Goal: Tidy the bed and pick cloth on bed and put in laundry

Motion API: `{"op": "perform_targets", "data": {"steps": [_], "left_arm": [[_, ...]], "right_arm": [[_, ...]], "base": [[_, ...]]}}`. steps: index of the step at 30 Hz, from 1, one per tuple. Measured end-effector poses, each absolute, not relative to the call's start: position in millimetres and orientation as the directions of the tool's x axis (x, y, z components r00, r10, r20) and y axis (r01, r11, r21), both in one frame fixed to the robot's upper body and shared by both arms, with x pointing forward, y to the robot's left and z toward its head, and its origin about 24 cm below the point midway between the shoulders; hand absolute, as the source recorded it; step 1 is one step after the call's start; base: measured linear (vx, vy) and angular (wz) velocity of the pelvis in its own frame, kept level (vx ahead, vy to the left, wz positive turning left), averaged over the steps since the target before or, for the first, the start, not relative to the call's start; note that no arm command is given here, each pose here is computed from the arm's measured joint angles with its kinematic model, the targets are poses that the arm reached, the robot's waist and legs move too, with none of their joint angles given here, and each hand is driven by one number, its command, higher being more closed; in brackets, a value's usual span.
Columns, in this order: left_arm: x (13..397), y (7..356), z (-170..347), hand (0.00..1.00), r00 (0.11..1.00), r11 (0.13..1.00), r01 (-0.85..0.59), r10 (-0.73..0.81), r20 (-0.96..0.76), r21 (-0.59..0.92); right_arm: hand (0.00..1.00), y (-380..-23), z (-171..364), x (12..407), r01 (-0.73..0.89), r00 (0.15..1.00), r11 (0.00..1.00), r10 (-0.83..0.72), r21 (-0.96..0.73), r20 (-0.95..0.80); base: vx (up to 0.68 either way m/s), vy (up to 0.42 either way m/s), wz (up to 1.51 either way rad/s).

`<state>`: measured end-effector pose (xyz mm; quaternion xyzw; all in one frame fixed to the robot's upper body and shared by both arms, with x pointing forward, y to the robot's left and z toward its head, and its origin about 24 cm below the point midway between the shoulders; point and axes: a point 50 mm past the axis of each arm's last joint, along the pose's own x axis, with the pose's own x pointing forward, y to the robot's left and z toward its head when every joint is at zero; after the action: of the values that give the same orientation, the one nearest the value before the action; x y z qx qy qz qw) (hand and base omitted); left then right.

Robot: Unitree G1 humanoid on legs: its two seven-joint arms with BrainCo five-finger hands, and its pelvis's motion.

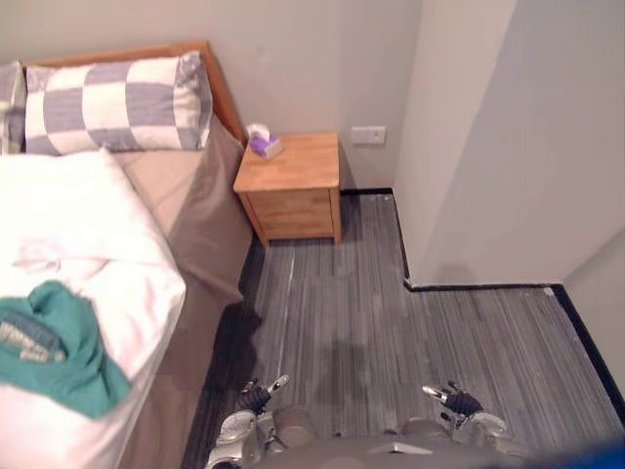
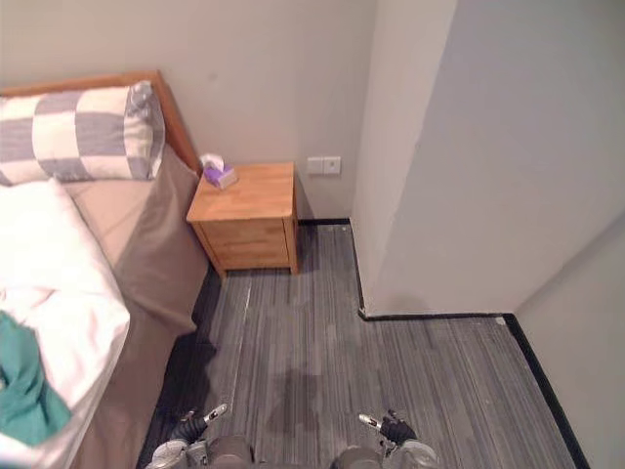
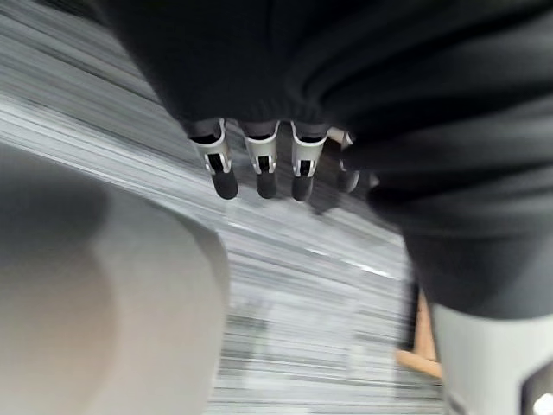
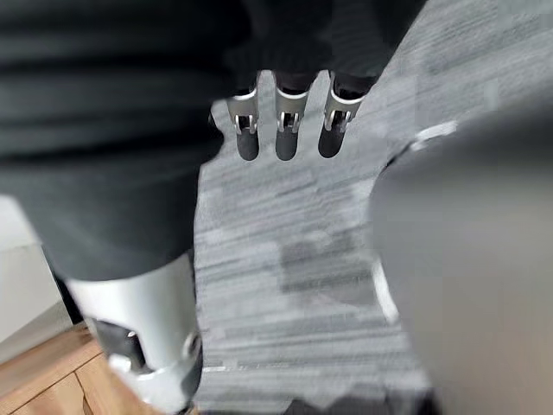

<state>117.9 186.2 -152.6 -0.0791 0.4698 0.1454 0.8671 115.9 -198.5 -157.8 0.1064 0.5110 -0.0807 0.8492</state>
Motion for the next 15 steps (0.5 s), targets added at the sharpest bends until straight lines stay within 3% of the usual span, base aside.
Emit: {"op": "perform_targets", "data": {"steps": [7, 10, 15], "left_arm": [[126.8, 198.0, -148.6, 0.0, 0.524, 0.945, -0.328, 0.196, -0.829, 0.016], [114.5, 191.9, -154.7, 0.0, 0.467, 0.938, -0.345, 0.187, -0.864, 0.017], [108.2, 194.5, -157.8, 0.0, 0.412, 0.945, -0.321, 0.198, -0.889, 0.062]], "right_arm": [[0.0, -181.6, -159.7, 116.5, 0.215, 0.474, 0.969, 0.006, 0.122, -0.88], [0.0, -192.3, -161.8, 103.4, 0.206, 0.446, 0.976, -0.029, 0.071, -0.894], [0.0, -188.9, -159.1, 114.9, 0.156, 0.474, 0.986, -0.019, 0.062, -0.88]], "base": [[0.48, 0.192, 0.26], [0.26, 0.22, 0.6], [0.36, 0.188, 0.44]]}}
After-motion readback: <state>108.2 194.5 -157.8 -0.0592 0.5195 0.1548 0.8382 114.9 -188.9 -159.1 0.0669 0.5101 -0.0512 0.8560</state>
